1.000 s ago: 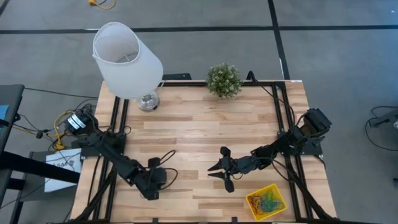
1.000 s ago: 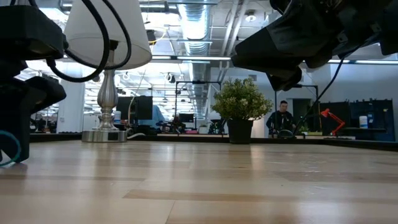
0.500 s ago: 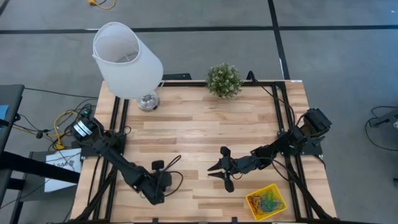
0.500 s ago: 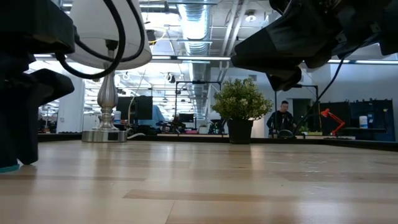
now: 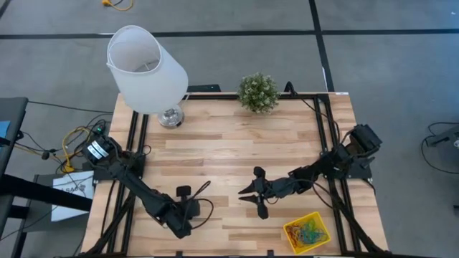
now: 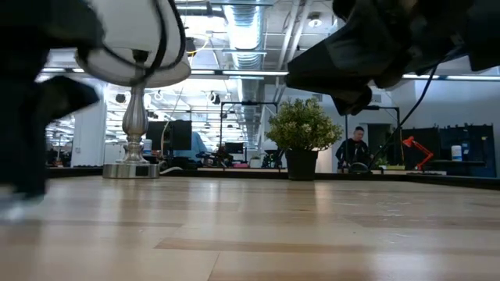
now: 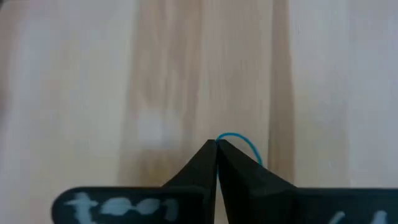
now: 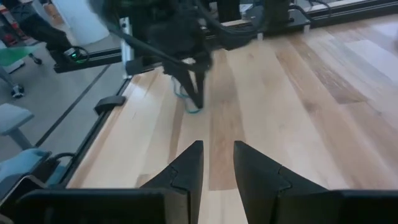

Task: Pick and place rubber bands into bin
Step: Put the blue rubber band into the yellow basket

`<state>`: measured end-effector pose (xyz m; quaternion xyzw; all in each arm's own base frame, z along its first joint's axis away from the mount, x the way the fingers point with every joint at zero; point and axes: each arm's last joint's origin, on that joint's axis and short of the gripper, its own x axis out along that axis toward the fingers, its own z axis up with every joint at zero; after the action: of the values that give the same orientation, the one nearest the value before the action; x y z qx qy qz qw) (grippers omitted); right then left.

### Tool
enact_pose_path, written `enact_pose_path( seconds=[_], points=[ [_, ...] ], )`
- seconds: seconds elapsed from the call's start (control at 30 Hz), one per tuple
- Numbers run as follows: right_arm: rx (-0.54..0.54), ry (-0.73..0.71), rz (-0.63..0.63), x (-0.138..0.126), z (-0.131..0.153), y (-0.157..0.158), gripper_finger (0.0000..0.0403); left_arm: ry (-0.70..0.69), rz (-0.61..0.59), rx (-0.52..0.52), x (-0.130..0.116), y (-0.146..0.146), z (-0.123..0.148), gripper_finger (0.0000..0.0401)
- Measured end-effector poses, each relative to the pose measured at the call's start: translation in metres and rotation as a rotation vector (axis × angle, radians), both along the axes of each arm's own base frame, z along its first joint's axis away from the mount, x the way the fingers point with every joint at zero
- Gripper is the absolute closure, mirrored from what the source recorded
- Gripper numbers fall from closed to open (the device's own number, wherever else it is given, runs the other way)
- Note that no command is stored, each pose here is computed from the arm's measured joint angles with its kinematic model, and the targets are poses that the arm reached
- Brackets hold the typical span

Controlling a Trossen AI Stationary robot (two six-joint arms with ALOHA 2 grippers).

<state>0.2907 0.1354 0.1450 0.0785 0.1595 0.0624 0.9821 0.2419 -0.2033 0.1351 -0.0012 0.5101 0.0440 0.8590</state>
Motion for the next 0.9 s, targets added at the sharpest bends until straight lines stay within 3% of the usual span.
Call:
enact_pose_path(
  seconds=[0.33,0.53,0.67,0.9],
  points=[
    [0.026,-0.071,-0.032,0.020,0.020,-0.003,0.0321,-0.218,-0.025,0.087,0.027,0.009,0.088,0.0401],
    [-0.091,-0.133,0.008,0.046,0.027,0.010,0.0321,-0.314,-0.089,0.111,0.037,0.023,0.130,0.0401],
    [-0.178,-0.160,0.030,0.065,0.029,0.019,0.0321,-0.338,-0.129,0.129,0.043,0.026,0.138,0.0401],
    [-0.179,-0.179,0.021,0.083,0.031,0.023,0.0321,-0.338,-0.137,0.130,0.044,0.027,0.138,0.0401]
  ],
)
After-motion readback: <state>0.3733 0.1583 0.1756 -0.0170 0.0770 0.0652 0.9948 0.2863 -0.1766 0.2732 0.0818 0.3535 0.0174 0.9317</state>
